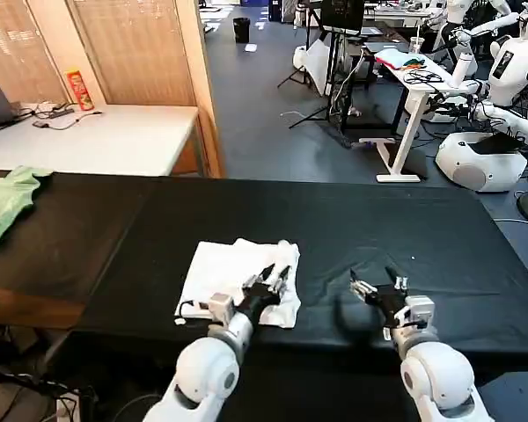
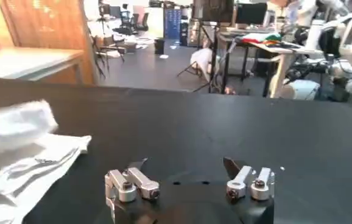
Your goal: Fold and organize the clothes.
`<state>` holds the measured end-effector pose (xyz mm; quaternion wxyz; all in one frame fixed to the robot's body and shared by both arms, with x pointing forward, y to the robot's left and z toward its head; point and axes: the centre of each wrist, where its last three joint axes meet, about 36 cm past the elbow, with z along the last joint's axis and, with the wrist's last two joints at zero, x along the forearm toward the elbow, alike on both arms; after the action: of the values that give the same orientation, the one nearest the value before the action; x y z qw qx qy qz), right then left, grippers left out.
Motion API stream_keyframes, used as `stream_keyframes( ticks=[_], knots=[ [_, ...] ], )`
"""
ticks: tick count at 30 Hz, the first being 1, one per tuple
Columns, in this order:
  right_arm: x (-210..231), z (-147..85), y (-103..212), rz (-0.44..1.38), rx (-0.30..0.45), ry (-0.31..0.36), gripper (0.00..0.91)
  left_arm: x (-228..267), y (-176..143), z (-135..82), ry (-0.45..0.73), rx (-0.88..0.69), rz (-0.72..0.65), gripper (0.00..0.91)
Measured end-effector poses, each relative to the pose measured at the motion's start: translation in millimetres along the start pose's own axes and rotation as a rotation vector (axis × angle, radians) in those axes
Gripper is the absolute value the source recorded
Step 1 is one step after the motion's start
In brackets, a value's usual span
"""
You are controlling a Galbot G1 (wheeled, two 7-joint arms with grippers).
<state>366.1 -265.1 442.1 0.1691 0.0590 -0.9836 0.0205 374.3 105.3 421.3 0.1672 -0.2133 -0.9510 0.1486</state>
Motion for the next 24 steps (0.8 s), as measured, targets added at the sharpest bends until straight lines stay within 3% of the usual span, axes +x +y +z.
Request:
stream_keyframes(
  ticks=[6,10,16,19,24],
  knots=[
    [-15,-3,17,-0.081,0.021,-0.002,0.878,11,5,-24,-0.100,-0.067,0.001,0.878],
    [-31,-5,46,-0.171,0.035,-0.009,0.878,26,36,-27,-0.148,-0.194,-0.096,0.878],
    [-56,-10,85,-0.261,0.063,-0.025,0.878,51,90,-20,-0.125,-0.261,-0.231,0.878],
    [-68,-13,104,-0.281,0.112,-0.025,0.878,61,106,-16,-0.113,-0.268,-0.285,0.878],
    [-72,-8,115,-0.182,0.239,0.039,0.878,69,122,-11,-0.097,-0.260,-0.333,0.878]
  ],
)
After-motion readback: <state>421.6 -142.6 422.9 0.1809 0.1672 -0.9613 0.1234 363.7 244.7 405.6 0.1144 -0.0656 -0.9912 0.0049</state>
